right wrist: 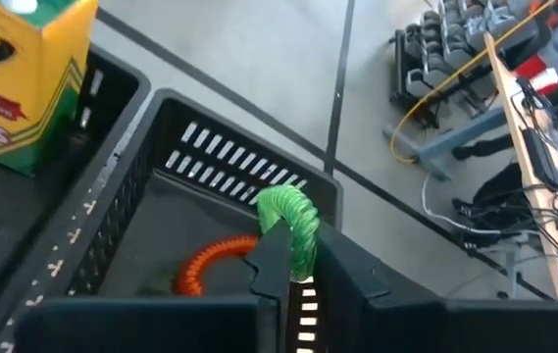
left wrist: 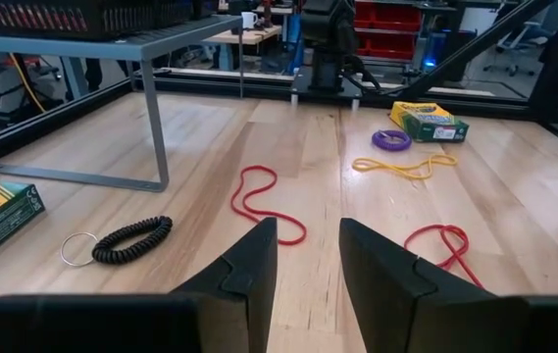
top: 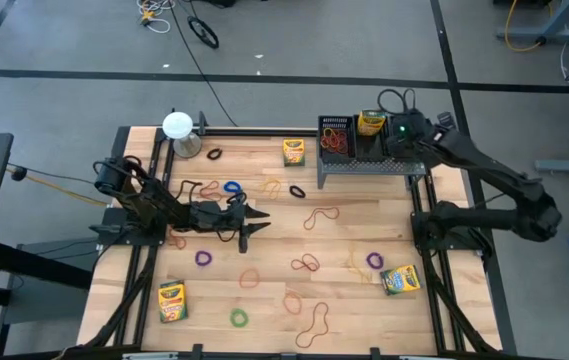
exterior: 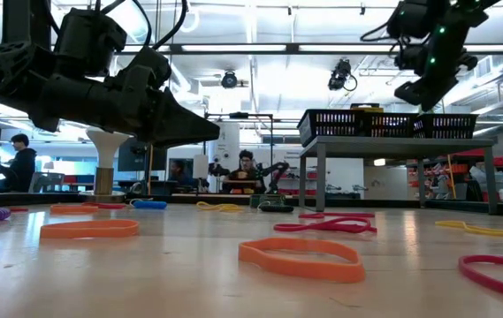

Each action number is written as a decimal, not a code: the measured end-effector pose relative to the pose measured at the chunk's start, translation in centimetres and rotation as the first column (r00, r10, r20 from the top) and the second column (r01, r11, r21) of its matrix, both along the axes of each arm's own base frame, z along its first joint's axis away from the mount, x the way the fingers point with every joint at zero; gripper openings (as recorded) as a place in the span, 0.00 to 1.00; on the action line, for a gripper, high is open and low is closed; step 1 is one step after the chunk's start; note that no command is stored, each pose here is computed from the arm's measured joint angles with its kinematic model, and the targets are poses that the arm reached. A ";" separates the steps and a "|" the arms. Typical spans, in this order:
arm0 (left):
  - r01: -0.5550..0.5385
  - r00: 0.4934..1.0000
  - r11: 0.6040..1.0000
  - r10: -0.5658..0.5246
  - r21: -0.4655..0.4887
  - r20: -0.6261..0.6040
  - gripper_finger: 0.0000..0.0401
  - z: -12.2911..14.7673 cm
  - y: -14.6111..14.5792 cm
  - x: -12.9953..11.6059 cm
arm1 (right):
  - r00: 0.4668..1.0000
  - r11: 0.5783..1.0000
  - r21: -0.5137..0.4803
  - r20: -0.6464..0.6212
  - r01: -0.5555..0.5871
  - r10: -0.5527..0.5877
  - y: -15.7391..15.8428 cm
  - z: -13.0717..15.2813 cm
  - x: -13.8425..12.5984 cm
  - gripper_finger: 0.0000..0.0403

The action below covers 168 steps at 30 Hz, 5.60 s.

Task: Pick & Place Office Desk Supplies
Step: Put the green spring keychain into the right black bin on the shelf, then put the yellow rubber band into the left black bin on the shelf

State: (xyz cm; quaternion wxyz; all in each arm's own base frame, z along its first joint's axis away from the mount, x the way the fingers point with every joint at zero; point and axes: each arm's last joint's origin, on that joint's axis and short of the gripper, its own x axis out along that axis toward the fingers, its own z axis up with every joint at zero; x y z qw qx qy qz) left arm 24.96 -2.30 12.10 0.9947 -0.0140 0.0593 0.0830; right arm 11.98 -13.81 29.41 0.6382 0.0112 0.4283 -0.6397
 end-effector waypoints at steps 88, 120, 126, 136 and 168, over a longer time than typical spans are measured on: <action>0.003 0.999 1.000 -0.002 0.024 -0.038 0.30 -0.3 0.0 0.0 | 0.711 0.374 0.641 0.412 -0.671 0.570 25.8 -14.3 7.3 0.50; 0.003 0.999 1.000 -0.003 0.023 -0.034 0.30 -0.3 0.0 0.0 | 0.482 0.259 0.577 0.274 -0.775 0.832 27.8 -14.3 10.4 0.04; 0.003 0.999 1.000 -0.002 0.023 -0.033 0.30 -0.3 0.0 0.0 | 0.401 0.263 0.509 0.181 -0.820 0.898 28.1 -11.2 11.7 0.01; 0.003 0.999 1.000 -0.002 0.023 -0.033 0.30 -0.3 0.0 0.0 | 0.369 0.333 0.338 0.049 -0.880 0.928 25.8 -4.1 15.8 0.01; 0.004 0.999 1.000 -0.003 0.023 -0.033 0.30 -0.3 0.0 0.0 | 0.802 0.743 0.306 0.170 -0.595 0.572 -2.5 3.1 16.1 0.02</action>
